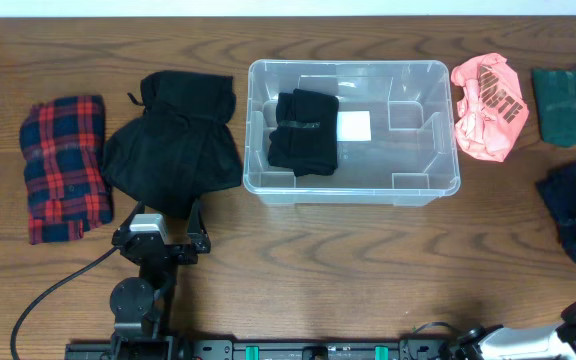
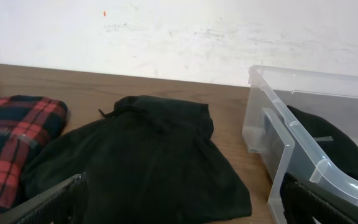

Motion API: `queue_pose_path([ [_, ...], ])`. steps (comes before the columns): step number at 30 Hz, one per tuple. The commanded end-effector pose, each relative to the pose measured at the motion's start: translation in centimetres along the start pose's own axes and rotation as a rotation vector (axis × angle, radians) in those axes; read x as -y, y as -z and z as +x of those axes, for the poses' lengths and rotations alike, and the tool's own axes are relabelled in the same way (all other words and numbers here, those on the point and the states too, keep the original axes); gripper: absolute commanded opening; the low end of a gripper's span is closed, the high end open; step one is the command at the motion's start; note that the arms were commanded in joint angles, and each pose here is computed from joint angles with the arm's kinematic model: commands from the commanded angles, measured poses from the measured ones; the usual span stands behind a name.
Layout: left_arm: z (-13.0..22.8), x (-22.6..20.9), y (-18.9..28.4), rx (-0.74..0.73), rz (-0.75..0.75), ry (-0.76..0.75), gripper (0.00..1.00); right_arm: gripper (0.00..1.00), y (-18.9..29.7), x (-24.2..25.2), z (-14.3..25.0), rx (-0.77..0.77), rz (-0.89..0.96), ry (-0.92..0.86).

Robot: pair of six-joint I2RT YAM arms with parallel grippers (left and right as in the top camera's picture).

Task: Pack container
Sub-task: 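Carry the dark garment over the bin with the right gripper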

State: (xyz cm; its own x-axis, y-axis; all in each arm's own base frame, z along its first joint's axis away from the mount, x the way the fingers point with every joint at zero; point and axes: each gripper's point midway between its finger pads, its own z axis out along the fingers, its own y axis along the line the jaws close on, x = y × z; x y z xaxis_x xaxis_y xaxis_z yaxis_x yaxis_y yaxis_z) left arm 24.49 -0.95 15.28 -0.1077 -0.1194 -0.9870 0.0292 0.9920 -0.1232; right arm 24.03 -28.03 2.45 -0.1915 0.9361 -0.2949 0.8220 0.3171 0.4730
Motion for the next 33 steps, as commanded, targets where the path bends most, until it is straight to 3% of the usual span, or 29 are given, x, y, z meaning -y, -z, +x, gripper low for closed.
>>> queue_pose_path([
  [1, 1.5, 0.0, -0.1, -0.046, 0.006, -0.002, 0.98, 0.01, 3.3, -4.8, -1.1, 0.049, -0.197, 0.086],
  [8, 1.5, 0.0, -0.1, -0.046, 0.006, -0.001, 0.98, 0.01, 10.7, -14.8, -0.1, 0.126, -0.479, 0.274],
  [11, 1.5, 0.0, -0.1, -0.046, 0.006, -0.001, 0.98, 0.01, 15.0, -20.7, 2.8, 0.14, -0.616, 0.395],
  [18, 1.5, 0.0, -0.1, -0.046, 0.006, -0.002, 0.98, 0.01, 21.4, -29.8, 10.9, 0.114, -0.813, 0.608],
  [33, 1.5, 0.0, -0.1, -0.046, 0.006, -0.001, 0.98, 0.01, 17.7, -34.6, 30.0, -0.13, -0.755, 0.903],
])
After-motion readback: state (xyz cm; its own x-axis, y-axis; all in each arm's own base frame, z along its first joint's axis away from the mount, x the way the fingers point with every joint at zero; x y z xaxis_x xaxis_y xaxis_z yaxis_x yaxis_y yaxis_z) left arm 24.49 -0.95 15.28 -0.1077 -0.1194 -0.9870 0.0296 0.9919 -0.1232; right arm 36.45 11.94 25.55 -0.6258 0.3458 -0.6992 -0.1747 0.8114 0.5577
